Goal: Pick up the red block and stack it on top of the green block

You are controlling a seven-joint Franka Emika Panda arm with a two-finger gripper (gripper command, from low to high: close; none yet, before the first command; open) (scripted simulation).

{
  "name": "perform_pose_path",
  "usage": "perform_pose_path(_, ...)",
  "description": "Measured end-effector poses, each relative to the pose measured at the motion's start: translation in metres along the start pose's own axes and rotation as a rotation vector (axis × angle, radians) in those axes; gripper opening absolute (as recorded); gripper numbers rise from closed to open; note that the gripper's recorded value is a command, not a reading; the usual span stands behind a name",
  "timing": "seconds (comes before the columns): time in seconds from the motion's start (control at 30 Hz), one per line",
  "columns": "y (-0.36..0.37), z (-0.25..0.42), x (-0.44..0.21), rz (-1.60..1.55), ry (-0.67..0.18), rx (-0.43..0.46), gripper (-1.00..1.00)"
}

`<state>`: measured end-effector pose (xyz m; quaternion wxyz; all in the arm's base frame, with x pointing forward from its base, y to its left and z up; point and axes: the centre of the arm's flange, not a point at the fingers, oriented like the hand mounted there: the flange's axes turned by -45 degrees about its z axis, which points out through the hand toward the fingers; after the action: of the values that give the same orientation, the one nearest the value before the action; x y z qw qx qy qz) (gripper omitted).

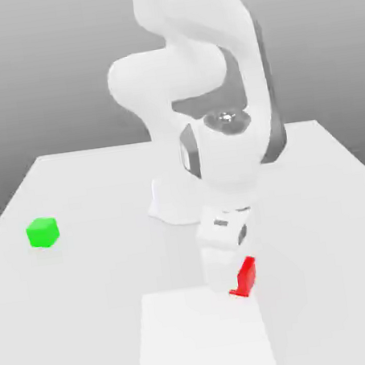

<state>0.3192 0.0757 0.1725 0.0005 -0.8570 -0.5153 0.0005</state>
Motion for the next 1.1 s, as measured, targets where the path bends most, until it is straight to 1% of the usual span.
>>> perform_pose_path(0.13, -0.001, -0.031, -0.001, 0.002, 0.0, 0.0, -1.0)
perform_pose_path(0.2, 0.017, -0.04, -0.022, 0.123, 0.0, -0.005, -1.0)
perform_pose_path(0.4, 0.075, -0.057, -0.123, 0.637, 0.004, -0.019, -1.0)
perform_pose_path(0.6, 0.092, -0.069, -0.242, 1.16, 0.006, -0.026, -1.0)
perform_pose_path(0.77, 0.072, -0.075, -0.342, 1.595, 0.007, -0.025, -1.0)
perform_pose_path(0.93, 0.021, -0.076, -0.431, 2.031, 0.006, -0.016, -1.0)
perform_pose_path(1.03, -0.021, -0.073, -0.476, 2.292, 0.006, -0.003, -1.0)
perform_pose_path(1.1, -0.032, -0.067, -0.487, 2.364, 0.014, 0.008, -1.0)
